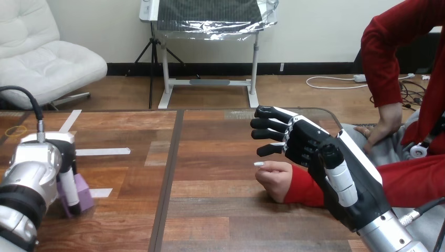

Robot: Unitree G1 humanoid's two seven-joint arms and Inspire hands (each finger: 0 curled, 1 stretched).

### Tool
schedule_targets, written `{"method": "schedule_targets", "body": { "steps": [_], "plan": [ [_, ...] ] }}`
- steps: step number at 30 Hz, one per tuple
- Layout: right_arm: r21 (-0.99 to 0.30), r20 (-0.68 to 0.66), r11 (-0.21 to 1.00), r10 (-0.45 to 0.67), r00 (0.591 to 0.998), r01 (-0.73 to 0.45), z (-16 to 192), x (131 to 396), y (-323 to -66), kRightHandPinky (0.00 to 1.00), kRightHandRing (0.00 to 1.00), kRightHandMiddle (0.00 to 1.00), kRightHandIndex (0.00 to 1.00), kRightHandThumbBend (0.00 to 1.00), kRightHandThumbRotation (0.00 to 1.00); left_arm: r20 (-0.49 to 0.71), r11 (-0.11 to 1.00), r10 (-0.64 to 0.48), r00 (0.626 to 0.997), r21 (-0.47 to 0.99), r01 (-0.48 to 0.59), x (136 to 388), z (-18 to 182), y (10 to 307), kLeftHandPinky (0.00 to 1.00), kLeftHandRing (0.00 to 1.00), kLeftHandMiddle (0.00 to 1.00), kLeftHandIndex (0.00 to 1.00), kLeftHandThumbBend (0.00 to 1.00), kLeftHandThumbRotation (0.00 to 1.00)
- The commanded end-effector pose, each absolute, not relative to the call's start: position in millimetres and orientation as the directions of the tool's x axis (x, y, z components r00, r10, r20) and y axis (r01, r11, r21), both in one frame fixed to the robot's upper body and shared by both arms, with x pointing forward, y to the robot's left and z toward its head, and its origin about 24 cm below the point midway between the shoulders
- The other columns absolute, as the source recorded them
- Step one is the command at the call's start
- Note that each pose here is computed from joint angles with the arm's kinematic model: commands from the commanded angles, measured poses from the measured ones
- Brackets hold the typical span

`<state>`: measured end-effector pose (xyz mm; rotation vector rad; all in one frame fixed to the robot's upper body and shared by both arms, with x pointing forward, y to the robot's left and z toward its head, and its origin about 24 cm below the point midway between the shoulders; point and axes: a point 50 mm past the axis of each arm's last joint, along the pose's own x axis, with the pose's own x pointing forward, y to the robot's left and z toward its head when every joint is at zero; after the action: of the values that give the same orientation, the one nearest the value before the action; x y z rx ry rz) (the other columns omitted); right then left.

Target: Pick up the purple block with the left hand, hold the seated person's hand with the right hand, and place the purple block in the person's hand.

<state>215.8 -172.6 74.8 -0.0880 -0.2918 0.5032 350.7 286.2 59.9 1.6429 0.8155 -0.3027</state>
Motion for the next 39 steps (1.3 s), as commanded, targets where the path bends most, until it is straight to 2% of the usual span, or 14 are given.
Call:
{"method": "schedule_targets", "body": {
  "steps": [1,9,22,28,31,39],
  "plan": [
    [-0.193,0.319,0.871,0.492,0.81,-0.452,92,223,-173,0.7,0.81,0.82,0.83,0.92,1.0,-0.532,-0.018,0.284,0.797,0.829,0.56,358,80,282,0.33,0.39,0.49,0.5,0.79,0.0],
    [-0.197,0.314,0.871,0.491,0.813,-0.45,91,223,-172,0.7,0.8,0.82,0.84,0.93,1.0,-0.475,0.05,0.208,0.855,0.878,0.475,355,87,277,0.45,0.46,0.52,0.47,0.79,0.0],
    [-0.215,0.312,0.877,0.479,0.821,-0.43,89,224,-173,0.69,0.8,0.82,0.83,0.91,1.0,-0.391,0.162,0.134,0.911,0.915,0.369,346,105,260,0.49,0.49,0.53,0.49,0.79,0.0],
    [-0.234,0.31,0.883,0.465,0.829,-0.407,87,225,-172,0.7,0.79,0.81,0.83,0.91,1.0,-0.343,0.221,0.077,0.936,0.922,0.319,341,113,253,0.55,0.6,0.61,0.47,0.79,0.0],
    [-0.239,0.31,0.887,0.456,0.834,-0.396,86,225,-172,0.7,0.8,0.81,0.82,0.9,1.0,-0.31,0.26,0.046,0.95,0.922,0.288,339,115,250,0.52,0.59,0.59,0.46,0.8,0.0],
    [-0.262,0.311,0.901,0.417,0.854,-0.344,85,226,-173,0.71,0.78,0.8,0.81,0.89,1.0,-0.236,0.344,0.002,0.972,0.913,0.221,333,121,242,0.37,0.45,0.49,0.45,0.82,0.0]
  ]
}}
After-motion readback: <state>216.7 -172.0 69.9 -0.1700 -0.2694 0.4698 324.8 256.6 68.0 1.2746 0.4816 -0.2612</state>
